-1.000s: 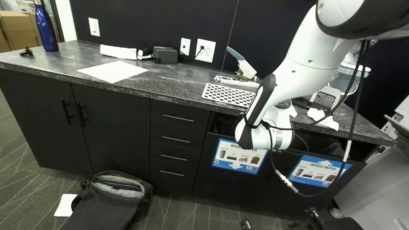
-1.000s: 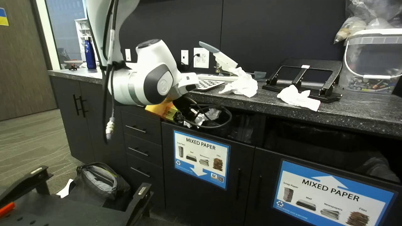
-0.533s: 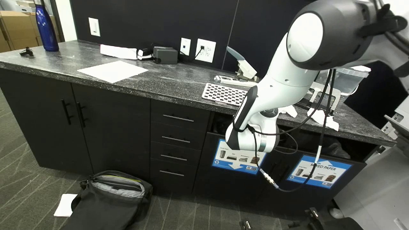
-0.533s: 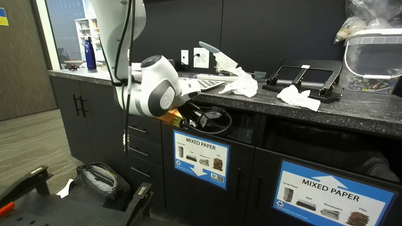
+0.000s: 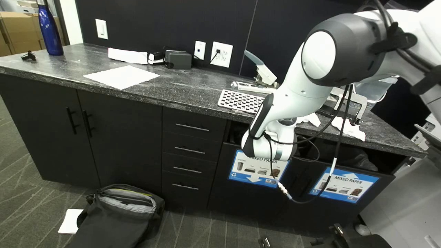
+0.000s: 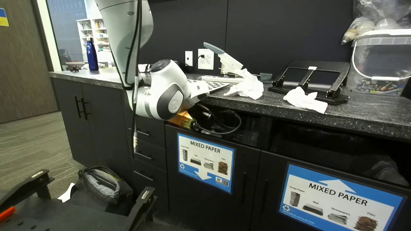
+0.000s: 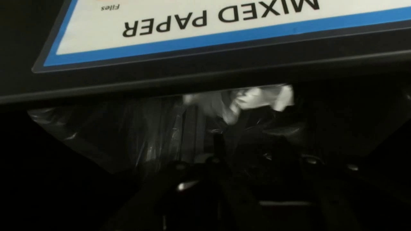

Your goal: Pick up the papers from the counter and throw them in the bin

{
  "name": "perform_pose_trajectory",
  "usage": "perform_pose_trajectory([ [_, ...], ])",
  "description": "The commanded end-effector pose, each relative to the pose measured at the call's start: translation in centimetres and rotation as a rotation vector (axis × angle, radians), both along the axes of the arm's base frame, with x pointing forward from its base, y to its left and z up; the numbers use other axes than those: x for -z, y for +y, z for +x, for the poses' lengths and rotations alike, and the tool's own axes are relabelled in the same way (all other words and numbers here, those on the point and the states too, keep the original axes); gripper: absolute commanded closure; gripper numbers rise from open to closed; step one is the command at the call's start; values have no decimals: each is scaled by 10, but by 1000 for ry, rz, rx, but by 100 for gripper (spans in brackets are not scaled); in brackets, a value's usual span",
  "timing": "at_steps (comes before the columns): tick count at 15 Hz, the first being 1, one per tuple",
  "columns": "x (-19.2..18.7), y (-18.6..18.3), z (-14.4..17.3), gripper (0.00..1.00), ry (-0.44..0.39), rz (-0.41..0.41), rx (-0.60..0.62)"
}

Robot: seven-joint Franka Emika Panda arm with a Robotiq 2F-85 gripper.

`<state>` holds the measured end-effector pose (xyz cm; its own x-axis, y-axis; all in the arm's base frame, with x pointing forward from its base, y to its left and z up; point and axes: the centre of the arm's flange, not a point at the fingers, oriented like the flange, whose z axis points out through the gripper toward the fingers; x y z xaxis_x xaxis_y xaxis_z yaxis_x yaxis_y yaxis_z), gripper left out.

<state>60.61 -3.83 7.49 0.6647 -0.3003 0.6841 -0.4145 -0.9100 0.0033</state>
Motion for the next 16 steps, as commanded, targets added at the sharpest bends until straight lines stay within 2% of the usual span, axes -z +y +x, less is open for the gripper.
perform_pose_trajectory([
  [1,-17,-1,8,25,35,9,-15],
  [2,-22,-1,4,18,50,9,-20],
  [4,-41,1,-9,3,153,15,-2],
  [5,-54,2,-19,0,208,36,-10],
  [6,-76,2,-31,0,263,58,-6],
  [8,-95,3,-49,0,376,100,-20],
  [12,-143,13,-75,0,598,202,-79],
  [13,-159,14,-78,0,661,229,-62],
  [16,-205,16,-89,0,706,236,10],
])
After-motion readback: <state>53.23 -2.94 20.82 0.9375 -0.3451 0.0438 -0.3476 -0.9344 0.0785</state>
